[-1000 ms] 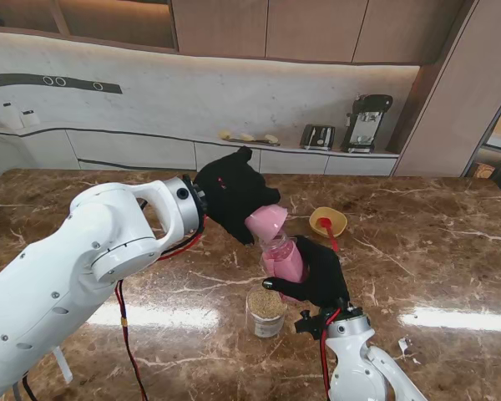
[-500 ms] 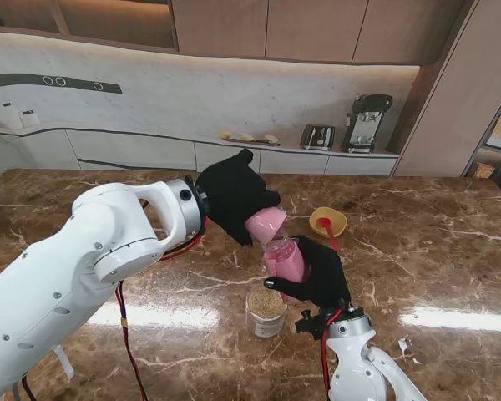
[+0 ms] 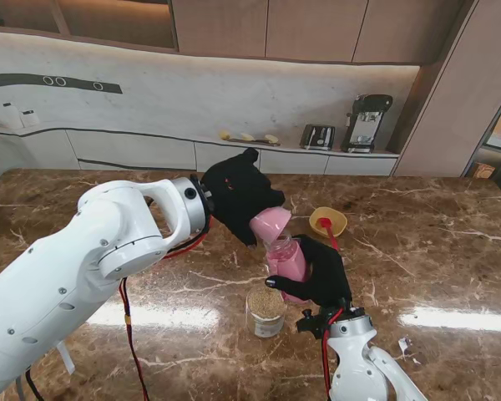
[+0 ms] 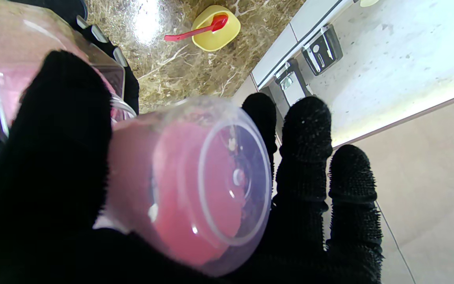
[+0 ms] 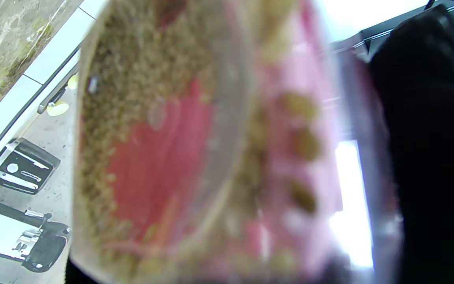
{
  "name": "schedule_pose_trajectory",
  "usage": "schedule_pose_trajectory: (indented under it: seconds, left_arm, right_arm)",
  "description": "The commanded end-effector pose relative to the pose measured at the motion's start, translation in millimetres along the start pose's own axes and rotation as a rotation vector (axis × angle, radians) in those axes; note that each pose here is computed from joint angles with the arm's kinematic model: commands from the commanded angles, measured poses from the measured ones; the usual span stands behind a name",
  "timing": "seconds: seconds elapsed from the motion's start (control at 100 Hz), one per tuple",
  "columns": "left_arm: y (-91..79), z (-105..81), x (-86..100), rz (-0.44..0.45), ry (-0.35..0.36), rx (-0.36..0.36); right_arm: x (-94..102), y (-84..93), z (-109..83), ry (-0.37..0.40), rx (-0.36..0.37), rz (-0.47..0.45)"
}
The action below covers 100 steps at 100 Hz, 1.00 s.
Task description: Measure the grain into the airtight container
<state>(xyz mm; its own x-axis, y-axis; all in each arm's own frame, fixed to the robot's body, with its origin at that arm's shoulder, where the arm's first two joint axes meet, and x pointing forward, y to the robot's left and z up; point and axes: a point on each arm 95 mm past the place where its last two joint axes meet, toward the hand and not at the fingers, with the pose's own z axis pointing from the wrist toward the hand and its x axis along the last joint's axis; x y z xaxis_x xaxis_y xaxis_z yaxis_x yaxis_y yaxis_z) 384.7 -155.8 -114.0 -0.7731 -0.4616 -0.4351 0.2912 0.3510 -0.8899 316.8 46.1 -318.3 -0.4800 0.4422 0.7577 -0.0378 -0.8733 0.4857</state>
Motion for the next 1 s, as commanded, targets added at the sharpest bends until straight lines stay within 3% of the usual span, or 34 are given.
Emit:
schedule_pose_trajectory:
  seconds: [0.0,0.6,0.89,0.99]
  left_arm:
    - [4.3,2.2,0.3,-0.001,0.005,-0.021]
    - [-6.7,7.5,5.5,0.055,0.038,-0.063]
    - [-10.4,6.6,7.2,0.17,0.064,-0.073]
    - [-11.0,5.2,7.7,0.16,0.06,-0.066]
  right_arm:
    - [5.7,-1.6,2.0,0.012,0.0,0.019]
    - [6.3,-0.3,2.1,0.019,-0.009,0.023]
    - [5.8,0.9,2.4,0.018,-0.016,0.023]
    - [5.8,0.3,2.5,0.019,-0.013,0.025]
